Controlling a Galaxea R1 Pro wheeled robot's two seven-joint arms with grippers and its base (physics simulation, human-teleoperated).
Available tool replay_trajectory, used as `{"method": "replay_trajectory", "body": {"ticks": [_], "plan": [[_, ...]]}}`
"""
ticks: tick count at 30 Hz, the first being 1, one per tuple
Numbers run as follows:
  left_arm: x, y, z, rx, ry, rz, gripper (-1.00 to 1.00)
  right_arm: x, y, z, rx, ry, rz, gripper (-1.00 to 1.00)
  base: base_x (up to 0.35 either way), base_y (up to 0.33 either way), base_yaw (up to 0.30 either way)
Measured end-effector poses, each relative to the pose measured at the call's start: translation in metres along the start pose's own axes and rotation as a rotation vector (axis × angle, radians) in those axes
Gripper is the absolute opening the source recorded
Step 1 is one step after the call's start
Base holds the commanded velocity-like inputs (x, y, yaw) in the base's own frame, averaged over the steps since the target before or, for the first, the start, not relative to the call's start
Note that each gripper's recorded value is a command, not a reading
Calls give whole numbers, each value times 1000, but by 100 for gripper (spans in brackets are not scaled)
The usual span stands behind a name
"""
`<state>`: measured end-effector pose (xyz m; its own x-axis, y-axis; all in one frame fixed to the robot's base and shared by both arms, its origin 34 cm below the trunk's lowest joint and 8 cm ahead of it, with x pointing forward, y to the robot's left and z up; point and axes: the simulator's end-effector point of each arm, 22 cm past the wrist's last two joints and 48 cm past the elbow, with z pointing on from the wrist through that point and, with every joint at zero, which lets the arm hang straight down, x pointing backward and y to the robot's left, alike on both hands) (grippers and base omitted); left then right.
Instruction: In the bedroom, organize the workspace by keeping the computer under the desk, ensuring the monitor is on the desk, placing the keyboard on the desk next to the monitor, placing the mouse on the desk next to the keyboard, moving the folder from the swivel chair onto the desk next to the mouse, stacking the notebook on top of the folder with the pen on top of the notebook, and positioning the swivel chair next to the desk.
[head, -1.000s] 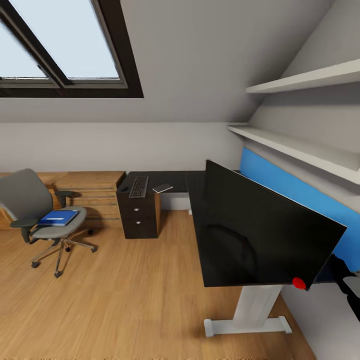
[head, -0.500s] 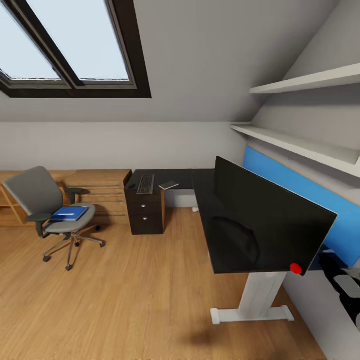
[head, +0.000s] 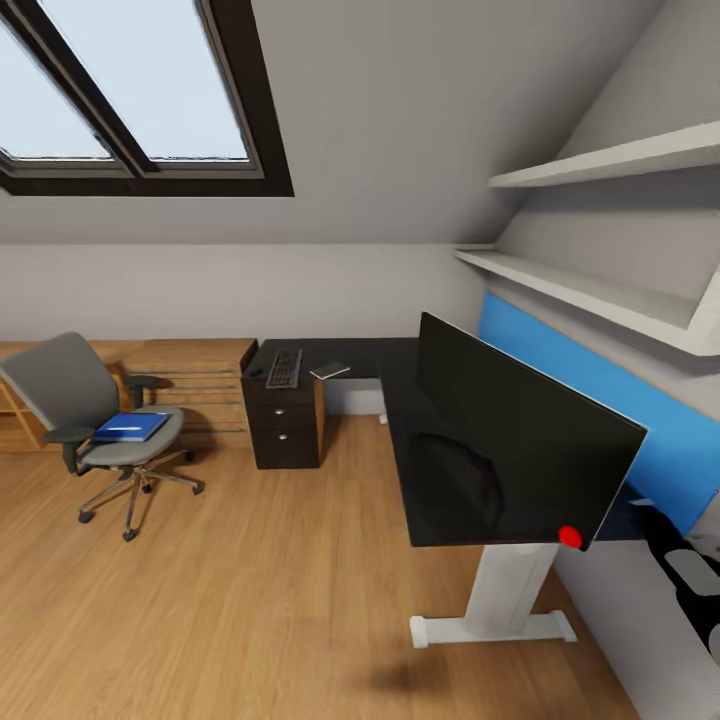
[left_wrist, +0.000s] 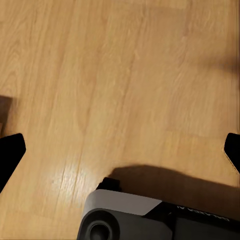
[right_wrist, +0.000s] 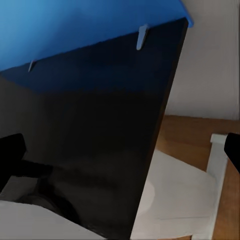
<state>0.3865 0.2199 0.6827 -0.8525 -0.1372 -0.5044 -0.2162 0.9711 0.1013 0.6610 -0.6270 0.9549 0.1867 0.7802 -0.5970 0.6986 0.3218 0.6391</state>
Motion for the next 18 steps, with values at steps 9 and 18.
{"method": "replay_trajectory", "body": {"ticks": [9,18], "plan": [[0,1,0,-2,1,0,100,1,-1,0,2,1,0,100,8,-66,0],[0,1,0,-2,1,0,100,8,3,-1,-7,12,-9,100,199,46,0]]}}
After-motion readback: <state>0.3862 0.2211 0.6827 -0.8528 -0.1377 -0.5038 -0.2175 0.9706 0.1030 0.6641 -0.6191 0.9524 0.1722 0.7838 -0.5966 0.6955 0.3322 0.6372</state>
